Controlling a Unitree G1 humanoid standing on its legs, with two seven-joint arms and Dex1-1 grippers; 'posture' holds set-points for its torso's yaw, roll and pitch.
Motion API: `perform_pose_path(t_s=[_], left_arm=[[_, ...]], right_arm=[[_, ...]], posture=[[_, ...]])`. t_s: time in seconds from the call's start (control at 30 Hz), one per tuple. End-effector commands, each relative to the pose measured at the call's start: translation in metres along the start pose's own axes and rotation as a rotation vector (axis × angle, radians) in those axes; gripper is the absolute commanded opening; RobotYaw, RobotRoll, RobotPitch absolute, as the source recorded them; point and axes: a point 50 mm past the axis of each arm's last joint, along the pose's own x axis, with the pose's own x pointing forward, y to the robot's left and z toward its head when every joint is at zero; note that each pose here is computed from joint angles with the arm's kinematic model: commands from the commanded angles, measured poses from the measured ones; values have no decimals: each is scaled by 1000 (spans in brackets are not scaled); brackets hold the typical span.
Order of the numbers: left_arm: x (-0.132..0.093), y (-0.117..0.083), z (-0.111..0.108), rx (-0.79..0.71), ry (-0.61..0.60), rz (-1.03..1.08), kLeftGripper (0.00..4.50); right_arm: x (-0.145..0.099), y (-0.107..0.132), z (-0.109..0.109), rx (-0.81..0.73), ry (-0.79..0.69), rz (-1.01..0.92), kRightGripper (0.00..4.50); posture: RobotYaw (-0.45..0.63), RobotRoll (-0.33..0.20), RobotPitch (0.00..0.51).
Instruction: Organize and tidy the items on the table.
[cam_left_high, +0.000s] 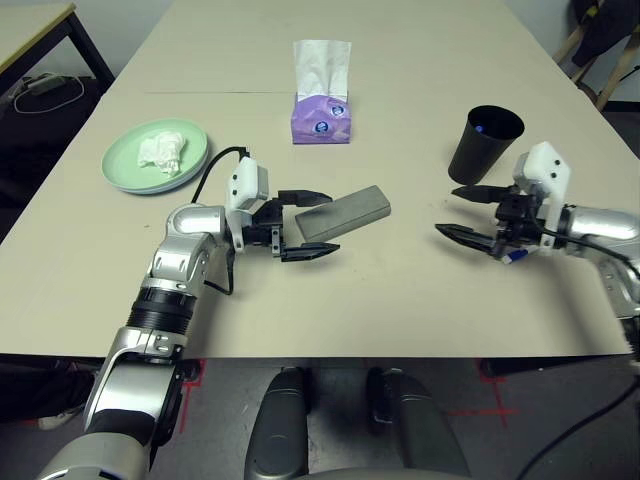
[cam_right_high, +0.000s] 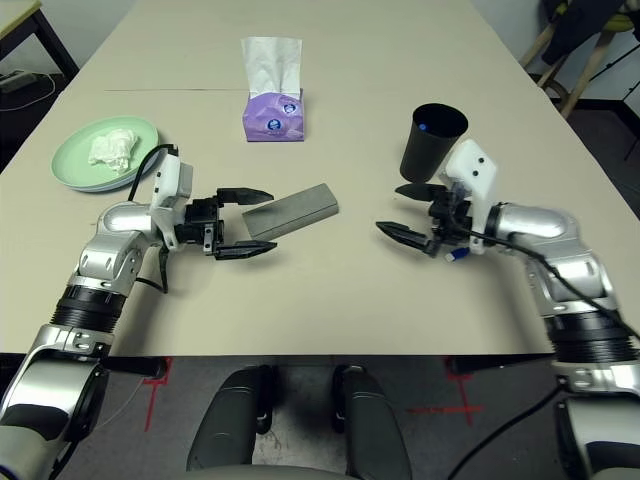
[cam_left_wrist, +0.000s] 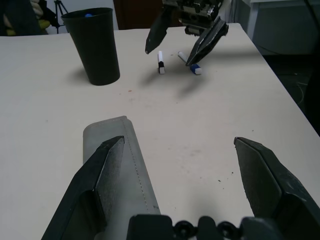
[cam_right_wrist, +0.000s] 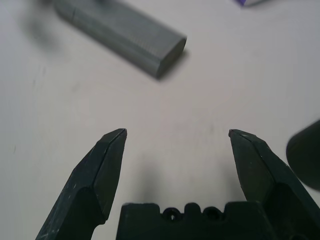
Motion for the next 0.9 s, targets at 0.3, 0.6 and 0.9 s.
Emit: perform_pose_path(t_s=[0.3, 0.6, 0.9], left_arm=[[11, -9, 1, 1, -41, -12, 4438], [7, -17, -2, -17, -41, 23, 4438], [7, -18, -1, -22, -44, 37, 4438]], right_arm=[[-14, -11, -14, -289, 382, 221, 4500], [-16, -20, 8, -421, 498, 386, 4500], [-16, -22, 2, -542, 592, 443, 4500]], posture=[[85, 0, 184], [100, 0, 207], [100, 0, 223]])
